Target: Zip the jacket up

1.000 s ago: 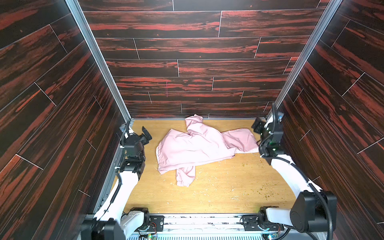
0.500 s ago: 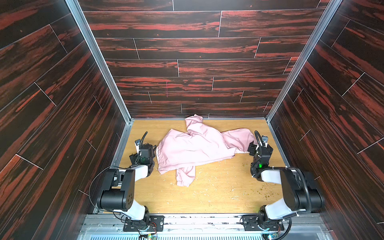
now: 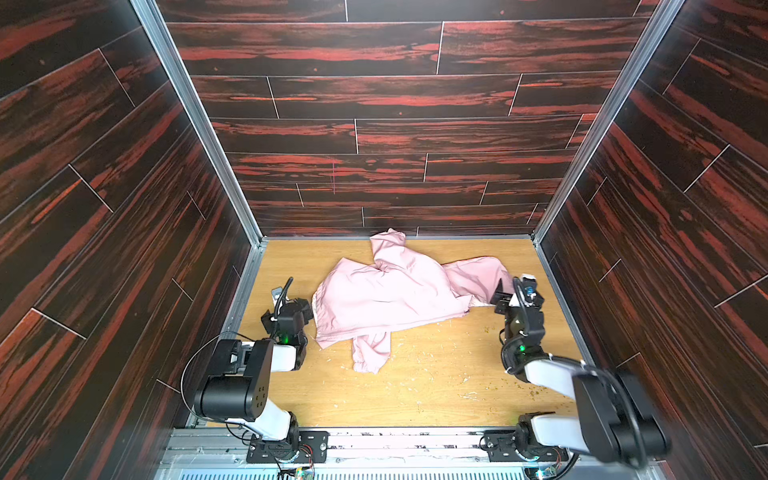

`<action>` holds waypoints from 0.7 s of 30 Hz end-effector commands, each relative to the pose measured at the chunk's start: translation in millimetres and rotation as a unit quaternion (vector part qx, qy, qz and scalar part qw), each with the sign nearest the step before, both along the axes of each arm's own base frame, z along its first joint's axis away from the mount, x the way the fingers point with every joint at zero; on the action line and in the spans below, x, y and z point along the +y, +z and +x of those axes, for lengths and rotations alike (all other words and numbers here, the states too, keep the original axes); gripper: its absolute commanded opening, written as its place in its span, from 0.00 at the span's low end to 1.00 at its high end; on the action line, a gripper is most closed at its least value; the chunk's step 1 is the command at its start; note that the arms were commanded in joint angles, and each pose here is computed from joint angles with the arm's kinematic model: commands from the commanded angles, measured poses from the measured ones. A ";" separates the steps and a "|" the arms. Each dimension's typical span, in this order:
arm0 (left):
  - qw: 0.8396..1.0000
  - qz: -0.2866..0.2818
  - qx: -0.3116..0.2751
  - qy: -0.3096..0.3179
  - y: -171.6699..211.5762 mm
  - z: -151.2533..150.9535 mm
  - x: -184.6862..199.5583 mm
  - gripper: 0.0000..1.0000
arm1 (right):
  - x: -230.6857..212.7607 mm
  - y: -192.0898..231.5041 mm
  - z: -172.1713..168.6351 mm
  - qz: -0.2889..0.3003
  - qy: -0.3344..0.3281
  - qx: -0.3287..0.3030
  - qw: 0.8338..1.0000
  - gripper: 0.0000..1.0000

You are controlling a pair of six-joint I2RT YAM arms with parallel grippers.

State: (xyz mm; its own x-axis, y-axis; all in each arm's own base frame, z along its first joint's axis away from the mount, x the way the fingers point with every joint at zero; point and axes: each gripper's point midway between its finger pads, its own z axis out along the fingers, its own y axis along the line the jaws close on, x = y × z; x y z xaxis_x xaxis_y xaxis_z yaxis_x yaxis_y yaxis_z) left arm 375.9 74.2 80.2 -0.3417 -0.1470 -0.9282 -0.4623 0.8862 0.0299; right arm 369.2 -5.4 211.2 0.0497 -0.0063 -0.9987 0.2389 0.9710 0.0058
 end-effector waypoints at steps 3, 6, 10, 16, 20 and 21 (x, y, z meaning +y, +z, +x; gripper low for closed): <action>0.999 0.007 -0.046 -0.003 19.6 7.0 1.2 1.00 | -15.0 -52.3 -10.9 -0.021 -0.033 0.053 0.998 0.87; 0.999 0.006 -0.039 -0.002 19.0 6.8 1.5 1.00 | -11.7 -59.1 -4.9 -0.052 -0.029 0.032 0.998 0.88; 1.000 0.002 -0.026 -0.001 18.1 6.9 1.2 1.00 | -10.2 -69.3 -2.2 -0.018 0.025 0.053 0.998 0.83; 1.000 0.003 -0.022 -0.001 17.2 7.6 1.4 1.00 | -15.0 -95.3 21.0 0.029 0.072 0.112 0.991 0.98; 1.000 0.002 -0.023 -0.001 17.5 7.5 1.2 0.99 | -25.7 -97.8 20.7 0.053 0.066 0.121 0.989 0.99; 1.000 0.002 -0.023 0.000 17.6 7.1 1.4 1.00 | -25.7 -96.6 20.9 0.053 0.066 0.116 0.990 0.99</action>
State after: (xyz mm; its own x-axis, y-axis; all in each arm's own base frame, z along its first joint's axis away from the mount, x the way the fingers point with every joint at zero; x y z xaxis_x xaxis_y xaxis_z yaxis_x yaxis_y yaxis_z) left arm 378.5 73.1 83.2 -0.3340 -0.1459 -0.9312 -0.4560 0.8896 0.0242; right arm 390.8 -38.5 125.6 -0.1479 0.0538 -0.9875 0.1573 0.9871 0.0302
